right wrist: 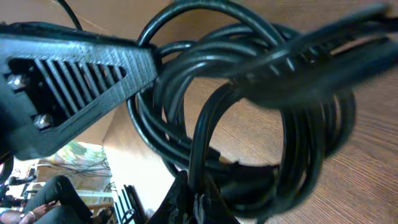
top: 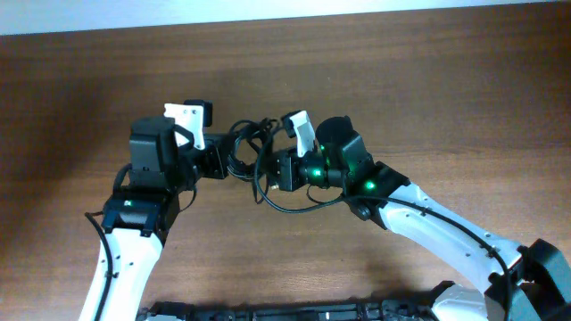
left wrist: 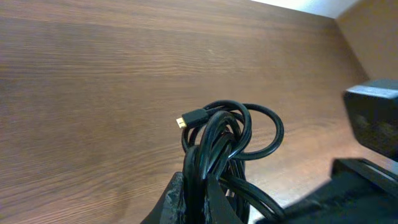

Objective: Untangle cables

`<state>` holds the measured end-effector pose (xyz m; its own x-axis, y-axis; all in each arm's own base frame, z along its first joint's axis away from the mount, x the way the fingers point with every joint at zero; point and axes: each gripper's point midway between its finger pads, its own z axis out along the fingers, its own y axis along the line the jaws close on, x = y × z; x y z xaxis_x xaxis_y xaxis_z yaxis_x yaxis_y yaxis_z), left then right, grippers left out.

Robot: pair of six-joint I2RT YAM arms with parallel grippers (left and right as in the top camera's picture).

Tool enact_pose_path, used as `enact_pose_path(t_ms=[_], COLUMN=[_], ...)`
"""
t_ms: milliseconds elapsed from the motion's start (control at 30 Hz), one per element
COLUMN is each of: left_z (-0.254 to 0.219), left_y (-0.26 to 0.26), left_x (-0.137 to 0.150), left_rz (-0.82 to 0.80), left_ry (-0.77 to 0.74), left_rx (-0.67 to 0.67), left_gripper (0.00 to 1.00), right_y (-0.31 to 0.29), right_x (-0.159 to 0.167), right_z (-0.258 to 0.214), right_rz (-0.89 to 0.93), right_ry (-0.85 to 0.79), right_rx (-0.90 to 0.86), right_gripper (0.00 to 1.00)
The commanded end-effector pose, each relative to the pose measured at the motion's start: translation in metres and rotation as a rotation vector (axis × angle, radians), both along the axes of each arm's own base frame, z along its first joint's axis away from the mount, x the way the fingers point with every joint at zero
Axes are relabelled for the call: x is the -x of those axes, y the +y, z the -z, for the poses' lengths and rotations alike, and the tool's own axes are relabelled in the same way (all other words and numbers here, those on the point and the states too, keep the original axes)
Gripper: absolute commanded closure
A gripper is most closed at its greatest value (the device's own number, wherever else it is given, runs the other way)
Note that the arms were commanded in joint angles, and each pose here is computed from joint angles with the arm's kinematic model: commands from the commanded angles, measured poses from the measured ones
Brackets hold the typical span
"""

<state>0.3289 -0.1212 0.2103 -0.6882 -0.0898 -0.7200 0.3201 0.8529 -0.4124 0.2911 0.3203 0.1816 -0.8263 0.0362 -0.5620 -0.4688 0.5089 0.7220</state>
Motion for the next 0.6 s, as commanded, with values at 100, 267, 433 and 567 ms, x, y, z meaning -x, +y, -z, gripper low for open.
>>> enact_pose_path(t_ms=[100,267,433,567], left_z=[-0.032,-0.037,-0.041,-0.040], left_y=[-0.034,-0.043,-0.048,-0.048], left_x=[0.016,0.023,0.029,0.029], left_rz=[0.212,0.269,0.310,0.309], left_ry=[-0.062,-0.060,-0.056,-0.057], left_rx=[0.129,0.171,0.201,0.199], left_gripper=[1.00,1.00,1.00,1.00], right_y=[-0.013,-0.022,-0.032,-0.032], right_x=[-0.025,-0.038,-0.051,-0.050], right_z=[0.006,0.009,0.010,0.009], right_rz=[0.135,0.222,0.305,0.302], right_ry=[-0.012,-0.040,-0.072,-0.071], right_rx=[0.035,0.071,0.101,0.100], right_gripper=[0.96,0.96,0.90,0.75])
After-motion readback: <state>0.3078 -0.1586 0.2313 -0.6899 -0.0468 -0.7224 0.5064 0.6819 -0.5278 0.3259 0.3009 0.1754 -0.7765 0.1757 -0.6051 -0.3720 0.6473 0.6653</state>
